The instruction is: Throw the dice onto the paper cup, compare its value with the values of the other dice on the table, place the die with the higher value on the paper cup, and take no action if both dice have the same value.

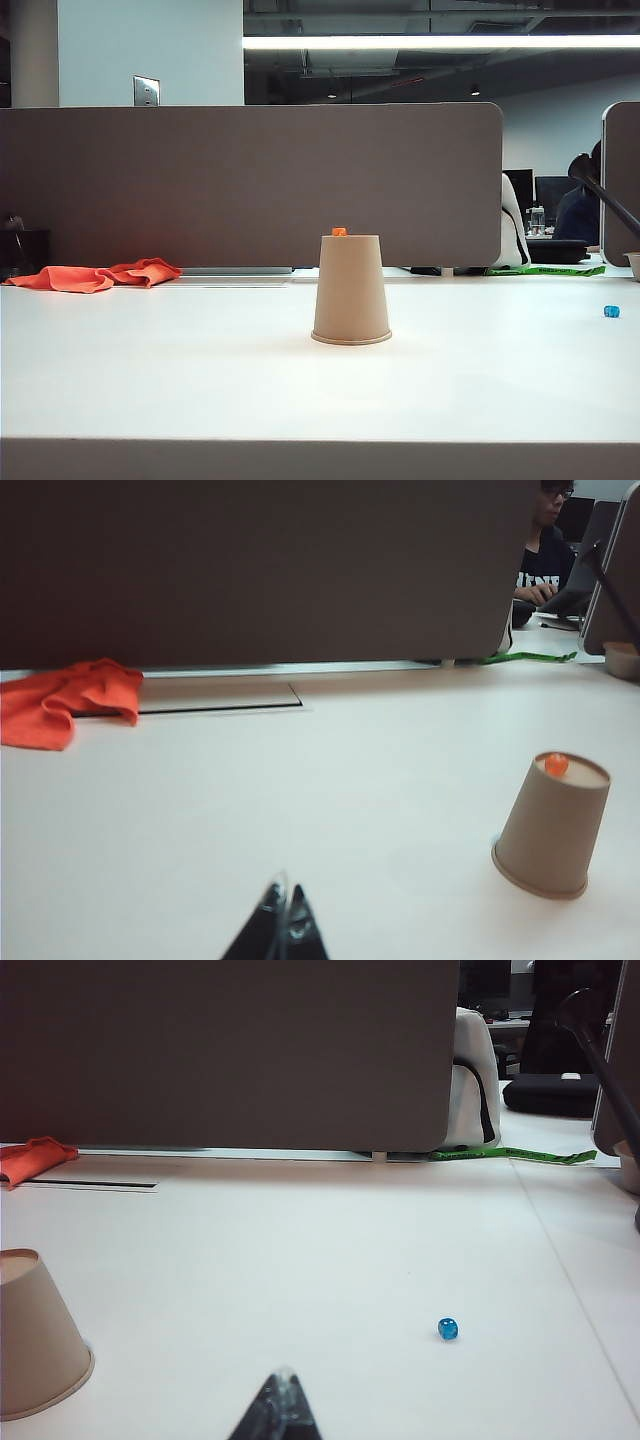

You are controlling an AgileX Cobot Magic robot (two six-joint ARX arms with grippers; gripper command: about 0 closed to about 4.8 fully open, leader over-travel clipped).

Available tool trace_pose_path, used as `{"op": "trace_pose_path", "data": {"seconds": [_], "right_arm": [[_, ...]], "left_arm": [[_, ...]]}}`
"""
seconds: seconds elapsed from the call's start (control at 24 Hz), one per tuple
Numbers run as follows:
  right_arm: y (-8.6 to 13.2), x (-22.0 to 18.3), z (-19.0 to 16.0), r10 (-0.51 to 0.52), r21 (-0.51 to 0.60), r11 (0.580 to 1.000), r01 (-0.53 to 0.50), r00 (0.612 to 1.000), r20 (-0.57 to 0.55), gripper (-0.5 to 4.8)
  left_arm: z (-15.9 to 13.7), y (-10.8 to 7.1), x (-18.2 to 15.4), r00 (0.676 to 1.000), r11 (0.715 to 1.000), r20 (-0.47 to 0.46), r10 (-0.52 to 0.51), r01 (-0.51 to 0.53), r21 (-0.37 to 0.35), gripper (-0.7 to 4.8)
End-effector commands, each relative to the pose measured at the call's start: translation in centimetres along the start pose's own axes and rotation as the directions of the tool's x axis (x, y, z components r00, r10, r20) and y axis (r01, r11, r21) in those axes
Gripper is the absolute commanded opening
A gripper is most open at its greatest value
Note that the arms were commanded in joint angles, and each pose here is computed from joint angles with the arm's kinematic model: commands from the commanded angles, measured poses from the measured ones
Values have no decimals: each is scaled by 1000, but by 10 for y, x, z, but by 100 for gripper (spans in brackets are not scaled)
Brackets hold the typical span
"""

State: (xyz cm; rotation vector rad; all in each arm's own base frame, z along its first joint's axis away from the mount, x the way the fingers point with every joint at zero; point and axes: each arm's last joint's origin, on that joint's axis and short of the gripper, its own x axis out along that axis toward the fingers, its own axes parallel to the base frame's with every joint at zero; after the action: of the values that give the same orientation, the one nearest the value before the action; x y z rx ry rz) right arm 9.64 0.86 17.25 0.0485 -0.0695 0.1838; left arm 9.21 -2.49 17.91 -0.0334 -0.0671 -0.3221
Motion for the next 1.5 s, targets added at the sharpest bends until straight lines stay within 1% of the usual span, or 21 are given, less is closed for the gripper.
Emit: {"op": "trace_pose_path", "data": {"seconds": [0.04, 0.08, 0.17, 0.21, 0.33, 0.42, 0.46, 0.54, 0.58, 0.63, 0.75, 1.0, 1.21, 1.29, 1.5], "right_arm": [[0, 0, 2, 2, -2, 1000, -2, 1000, 20, -2], [0, 0, 1, 2, -2, 1000, -2, 1000, 19, -2], [0, 0, 1, 2, -2, 1000, -2, 1000, 19, -2], [0, 0, 1, 2, -3, 1000, -2, 1000, 19, -2], [0, 0, 1, 0, -19, 1000, 0, 1000, 19, -2], [0, 0, 1, 0, -36, 999, 0, 1000, 19, -2], [0, 0, 1, 0, -37, 999, 0, 1000, 19, -1], [0, 0, 1, 0, -58, 998, 1, 1000, 19, -1], [-1, 0, 2, -15, -67, 998, 16, 1000, 21, -1], [-1, 0, 2, -37, -67, 997, 38, 999, 22, -1], [-3, 0, 2, -83, -82, 993, 85, 996, 24, -2], [-8, -1, 2, -138, -87, 986, 139, 990, 27, -2], [-13, -2, 2, -185, -87, 978, 187, 982, 29, -2], [-13, -2, 2, -179, -87, 980, 181, 983, 28, -1], [-13, -2, 1, -178, -87, 980, 179, 984, 21, -2]], "left_arm": [[-6, 0, 1, 1000, 1000, 10, -4, 4, 15, -6], [-6, 0, 1, 1000, 998, 12, -3, 2, 56, -6], [-6, 1, 1, 1000, 995, 15, 5, -6, 98, -6], [-6, 1, 1, 1000, 994, 12, 18, -19, 105, -6], [-7, 8, 1, 994, 988, -1, 111, -110, 111, -6], [-7, 15, -1, 989, 984, 4, 148, -148, 97, -6], [-6, 17, -1, 988, 985, 4, 152, -152, 85, -6], [-6, 23, -3, 987, 983, 4, 161, -160, 88, -6], [-6, 26, -4, 981, 978, 5, 196, -195, 66, -6], [-6, 27, -4, 977, 975, 5, 213, -213, 67, -6], [-6, 29, -5, 968, 966, 7, 251, -251, 67, -6], [-6, 29, -5, 964, 962, 8, 266, -266, 68, -6], [-6, 31, -6, 941, 938, 12, 339, -339, 66, -6], [-6, 32, -6, 936, 934, 13, 351, -351, 65, -6], [-6, 31, -6, 937, 935, 13, 350, -350, 55, -6]]}}
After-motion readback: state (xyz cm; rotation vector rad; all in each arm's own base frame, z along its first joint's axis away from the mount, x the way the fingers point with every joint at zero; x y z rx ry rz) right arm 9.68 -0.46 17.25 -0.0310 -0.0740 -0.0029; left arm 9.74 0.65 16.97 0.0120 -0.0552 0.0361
